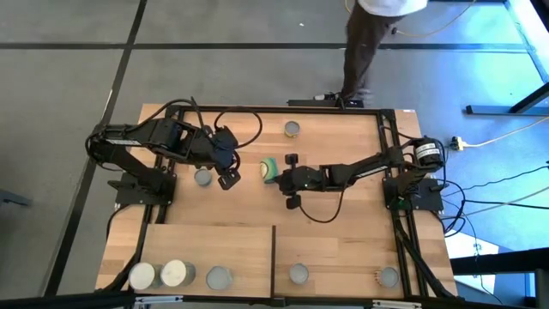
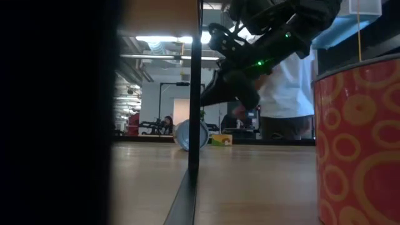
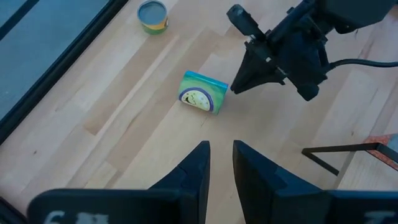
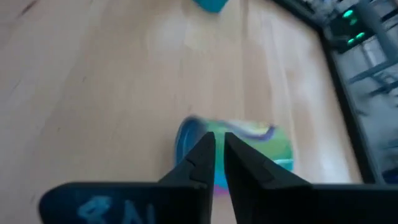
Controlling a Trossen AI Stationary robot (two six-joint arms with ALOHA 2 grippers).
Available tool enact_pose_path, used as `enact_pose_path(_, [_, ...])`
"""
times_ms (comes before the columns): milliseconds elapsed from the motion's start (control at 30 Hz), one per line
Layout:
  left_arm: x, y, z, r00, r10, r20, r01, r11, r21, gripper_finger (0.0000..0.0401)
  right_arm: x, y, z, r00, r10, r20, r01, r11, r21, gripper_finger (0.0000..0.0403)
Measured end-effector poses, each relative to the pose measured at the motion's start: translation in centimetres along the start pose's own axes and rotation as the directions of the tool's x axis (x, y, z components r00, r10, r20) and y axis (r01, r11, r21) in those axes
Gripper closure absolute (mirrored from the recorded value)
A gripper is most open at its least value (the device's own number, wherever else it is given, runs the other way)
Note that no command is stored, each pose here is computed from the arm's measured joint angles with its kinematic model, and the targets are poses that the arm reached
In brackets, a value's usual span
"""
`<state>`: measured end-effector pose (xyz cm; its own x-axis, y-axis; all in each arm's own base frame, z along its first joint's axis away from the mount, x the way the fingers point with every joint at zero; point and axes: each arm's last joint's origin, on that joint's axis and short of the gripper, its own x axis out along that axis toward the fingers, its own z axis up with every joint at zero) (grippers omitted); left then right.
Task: Pick and place cans onto a shelf
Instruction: Put the canned chicken soup on the shelf
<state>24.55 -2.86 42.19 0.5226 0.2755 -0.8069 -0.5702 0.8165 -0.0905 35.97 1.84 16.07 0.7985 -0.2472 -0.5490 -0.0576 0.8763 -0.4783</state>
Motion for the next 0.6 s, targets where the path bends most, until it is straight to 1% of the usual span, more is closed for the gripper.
enact_pose_path(133, [0.00, 0.00, 0.00, 1.000, 0.000, 0.000, 0.000, 1.000, 0.000, 0.0339, 0.07, 0.13, -0.45, 0.995, 0.095, -0.012, -0.095, 0.996, 0.002, 0.0348])
enact_pose_path(167, [0.00, 0.00, 0.00, 1.000, 0.000, 0.000, 0.000, 1.000, 0.000, 0.0338, 0.07, 0.15, -0.45, 0.995, 0.101, -0.011, -0.100, 0.995, 0.006, 0.0343])
enact_pose_path(233, [0.00, 0.00, 0.00, 1.000, 0.000, 0.000, 0.000, 1.000, 0.000, 0.0337, 0.08, 0.07, -0.38, 0.997, 0.073, -0.012, -0.073, 0.997, 0.011, 0.0335])
enact_pose_path(367, [0.01, -0.01, 0.00, 1.000, 0.000, 0.000, 0.000, 1.000, 0.000, 0.0339, 0.10, -0.31, -0.46, 0.998, -0.043, -0.051, 0.045, 0.997, 0.058, 0.0324])
enact_pose_path(433, [0.01, -0.01, 0.00, 1.000, 0.001, 0.000, -0.001, 1.000, 0.000, 0.0340, 0.17, -0.46, -0.67, 0.997, -0.047, -0.067, 0.052, 0.996, 0.071, 0.0323])
enact_pose_path(600, [0.02, -0.01, 0.00, 1.000, 0.001, 0.000, -0.001, 1.000, 0.001, 0.0337, 0.18, -0.34, -0.66, 0.998, -0.025, -0.060, 0.029, 0.997, 0.072, 0.0322])
